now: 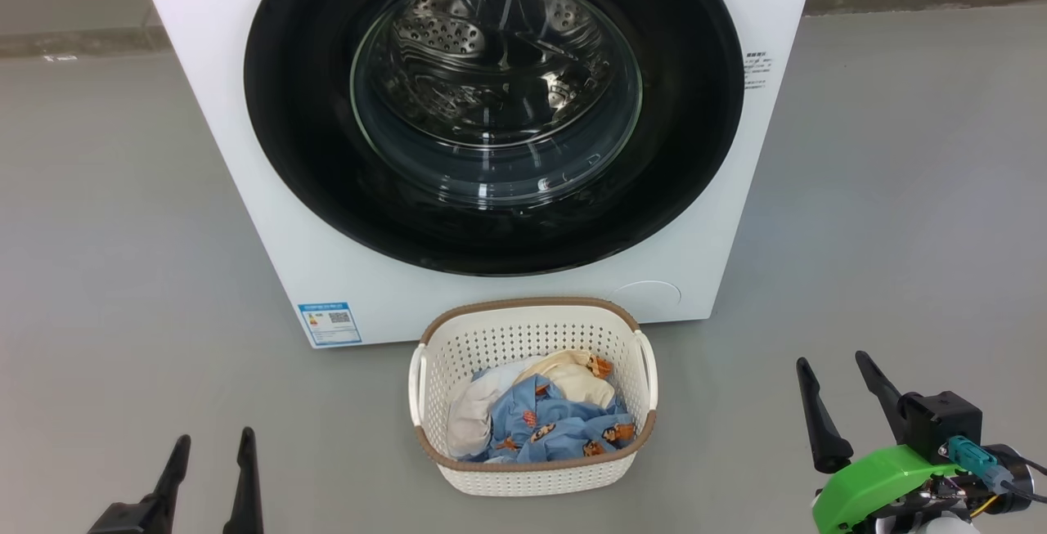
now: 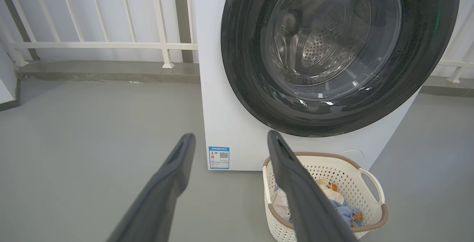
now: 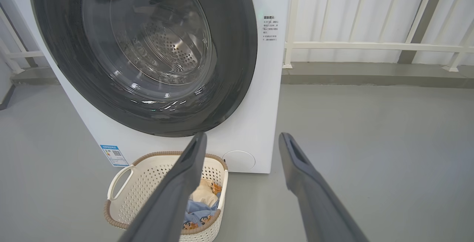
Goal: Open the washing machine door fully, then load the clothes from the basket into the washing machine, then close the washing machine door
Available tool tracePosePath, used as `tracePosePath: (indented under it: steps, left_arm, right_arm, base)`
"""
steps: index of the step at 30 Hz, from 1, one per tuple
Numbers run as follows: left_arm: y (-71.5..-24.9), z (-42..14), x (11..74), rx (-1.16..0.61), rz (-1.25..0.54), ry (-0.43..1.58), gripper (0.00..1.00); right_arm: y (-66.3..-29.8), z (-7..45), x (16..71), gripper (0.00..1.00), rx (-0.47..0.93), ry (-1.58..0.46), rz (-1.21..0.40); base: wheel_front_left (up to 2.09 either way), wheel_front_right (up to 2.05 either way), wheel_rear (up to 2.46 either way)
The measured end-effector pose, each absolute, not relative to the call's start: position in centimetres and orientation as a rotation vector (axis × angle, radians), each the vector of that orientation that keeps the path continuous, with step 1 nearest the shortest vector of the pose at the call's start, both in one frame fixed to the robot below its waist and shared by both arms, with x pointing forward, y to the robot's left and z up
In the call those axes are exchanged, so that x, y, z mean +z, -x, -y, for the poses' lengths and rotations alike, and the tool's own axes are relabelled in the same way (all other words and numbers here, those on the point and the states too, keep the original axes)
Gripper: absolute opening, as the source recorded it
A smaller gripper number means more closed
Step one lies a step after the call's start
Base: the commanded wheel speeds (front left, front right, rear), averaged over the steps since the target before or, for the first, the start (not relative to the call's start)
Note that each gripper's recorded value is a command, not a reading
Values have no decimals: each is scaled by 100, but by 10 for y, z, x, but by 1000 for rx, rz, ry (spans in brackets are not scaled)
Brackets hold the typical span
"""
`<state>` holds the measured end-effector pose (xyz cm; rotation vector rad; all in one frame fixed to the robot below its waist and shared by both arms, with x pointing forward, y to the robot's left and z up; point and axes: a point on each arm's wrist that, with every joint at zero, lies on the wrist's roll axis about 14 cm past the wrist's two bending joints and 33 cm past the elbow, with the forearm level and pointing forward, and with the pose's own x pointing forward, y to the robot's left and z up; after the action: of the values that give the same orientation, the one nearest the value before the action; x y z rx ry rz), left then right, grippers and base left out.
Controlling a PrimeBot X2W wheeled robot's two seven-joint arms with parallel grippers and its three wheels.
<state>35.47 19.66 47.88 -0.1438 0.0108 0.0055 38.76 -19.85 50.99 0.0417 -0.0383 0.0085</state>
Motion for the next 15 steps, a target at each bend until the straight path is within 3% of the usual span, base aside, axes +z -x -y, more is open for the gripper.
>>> tracePosePath:
  steps: [15]
  left_arm:
    - [-356, -196, 471, 0, -37, 147, 100]
  right_arm:
    - [-389, 200, 503, 100, 4, -50, 23]
  base:
    - [0, 0, 0]
